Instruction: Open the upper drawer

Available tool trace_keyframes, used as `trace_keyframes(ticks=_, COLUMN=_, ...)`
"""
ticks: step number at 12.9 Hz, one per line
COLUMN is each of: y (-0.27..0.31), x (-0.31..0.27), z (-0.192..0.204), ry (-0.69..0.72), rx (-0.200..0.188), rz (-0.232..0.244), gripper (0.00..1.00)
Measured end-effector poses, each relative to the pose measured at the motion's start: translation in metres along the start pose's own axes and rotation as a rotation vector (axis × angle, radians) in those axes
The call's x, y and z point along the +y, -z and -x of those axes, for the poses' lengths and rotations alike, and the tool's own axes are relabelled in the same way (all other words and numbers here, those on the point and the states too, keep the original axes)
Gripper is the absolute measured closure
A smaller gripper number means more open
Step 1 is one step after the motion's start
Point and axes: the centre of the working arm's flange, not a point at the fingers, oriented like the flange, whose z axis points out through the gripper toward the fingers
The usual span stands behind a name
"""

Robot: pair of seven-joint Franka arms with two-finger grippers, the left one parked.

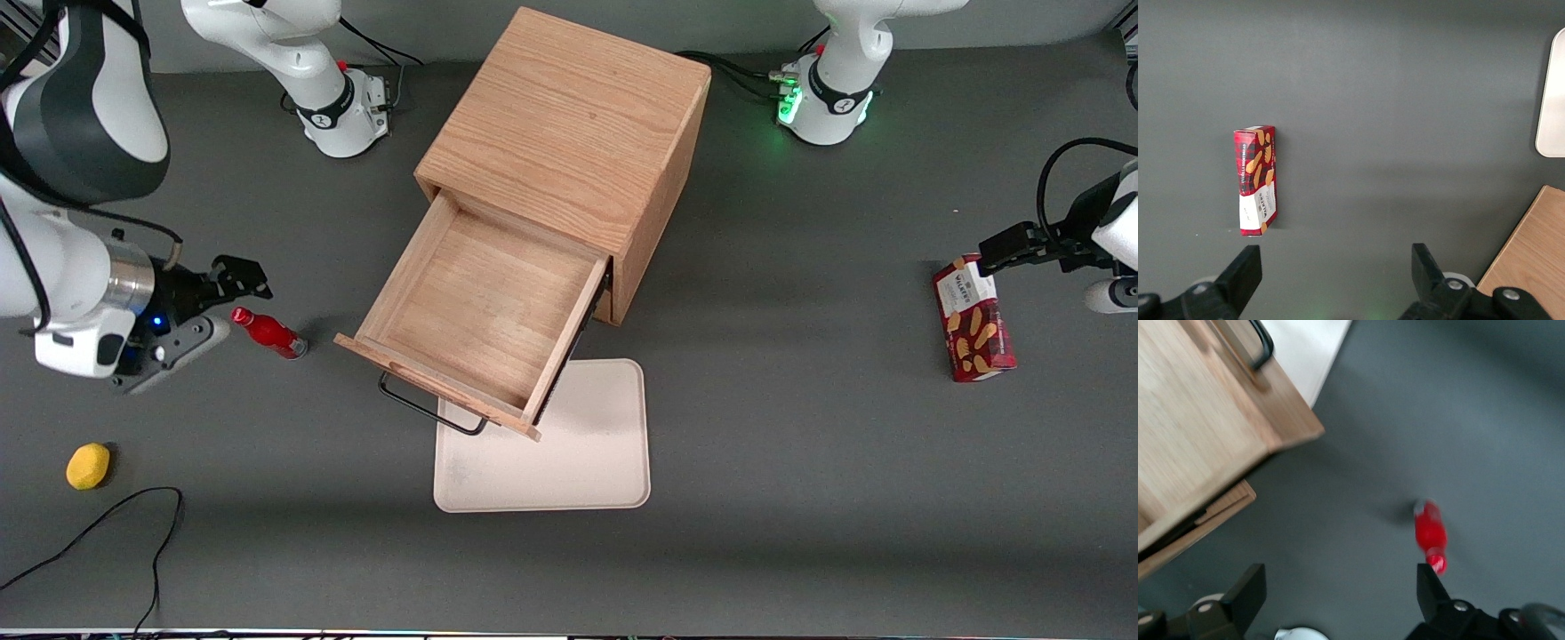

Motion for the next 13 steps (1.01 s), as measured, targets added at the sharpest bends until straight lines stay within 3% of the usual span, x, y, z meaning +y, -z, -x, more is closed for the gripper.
trace_keyframes(ticks=5, y=0.03, x=-0.019, z=0.063, ry=-0.204, rx=0.032, rz=0.02, gripper=0.0)
trace_keyframes(ticks=13, y=0.034, x=0.006, z=0.08, ry=-0.409, rx=0.029, rz=0.005, gripper=0.0)
